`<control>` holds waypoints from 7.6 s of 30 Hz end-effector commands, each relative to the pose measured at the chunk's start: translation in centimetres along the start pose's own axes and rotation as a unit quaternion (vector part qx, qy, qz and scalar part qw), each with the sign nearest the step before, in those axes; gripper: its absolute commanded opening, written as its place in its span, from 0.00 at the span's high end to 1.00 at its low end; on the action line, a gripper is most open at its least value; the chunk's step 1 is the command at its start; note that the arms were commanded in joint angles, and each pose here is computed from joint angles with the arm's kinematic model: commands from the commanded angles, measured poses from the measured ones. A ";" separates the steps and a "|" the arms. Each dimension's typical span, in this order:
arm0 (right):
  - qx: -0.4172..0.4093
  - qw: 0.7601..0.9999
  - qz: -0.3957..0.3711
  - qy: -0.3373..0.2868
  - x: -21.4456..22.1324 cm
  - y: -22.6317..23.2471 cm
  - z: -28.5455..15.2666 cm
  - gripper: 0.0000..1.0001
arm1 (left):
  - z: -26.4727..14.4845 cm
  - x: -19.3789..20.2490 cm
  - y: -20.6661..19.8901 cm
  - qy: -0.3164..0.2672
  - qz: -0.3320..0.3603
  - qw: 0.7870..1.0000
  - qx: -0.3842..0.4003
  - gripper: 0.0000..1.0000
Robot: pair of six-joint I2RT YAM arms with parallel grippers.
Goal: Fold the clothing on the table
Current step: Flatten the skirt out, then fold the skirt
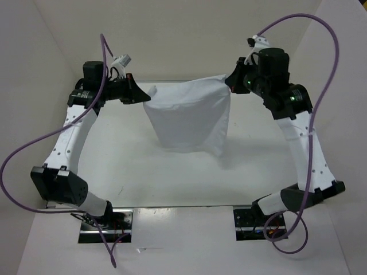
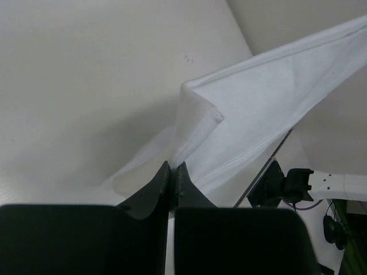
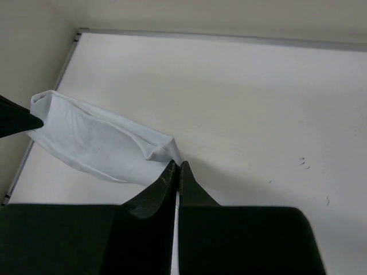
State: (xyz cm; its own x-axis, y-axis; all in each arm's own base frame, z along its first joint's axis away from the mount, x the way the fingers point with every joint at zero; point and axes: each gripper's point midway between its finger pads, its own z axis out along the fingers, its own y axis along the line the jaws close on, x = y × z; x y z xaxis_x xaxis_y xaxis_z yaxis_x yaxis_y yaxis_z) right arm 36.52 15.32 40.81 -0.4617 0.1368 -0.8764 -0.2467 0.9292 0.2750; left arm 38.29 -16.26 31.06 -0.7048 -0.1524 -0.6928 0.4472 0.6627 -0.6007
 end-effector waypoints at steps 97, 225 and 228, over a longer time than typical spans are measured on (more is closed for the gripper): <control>0.243 0.896 0.113 0.354 35.3 -5.7 3.4 1.00 | 6.1 23.3 12.1 0.199 -0.148 0.952 -0.177 0.92; 0.100 0.925 0.166 0.328 30.8 -13.3 16.3 0.44 | 9.8 13.4 20.3 0.120 -0.102 0.934 -0.322 0.33; 0.071 0.917 0.176 0.350 32.8 -12.6 16.8 0.44 | 9.9 13.4 19.9 0.119 -0.102 0.937 -0.312 0.33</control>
State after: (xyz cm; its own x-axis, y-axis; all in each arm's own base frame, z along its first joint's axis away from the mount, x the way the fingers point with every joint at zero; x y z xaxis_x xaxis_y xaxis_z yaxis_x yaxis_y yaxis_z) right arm 39.64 11.57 2.97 -0.9044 0.3086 -0.2946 0.2132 0.9250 0.3143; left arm 42.50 -12.39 4.31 -0.8908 -0.2193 -0.3980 -0.0957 0.9467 -0.3074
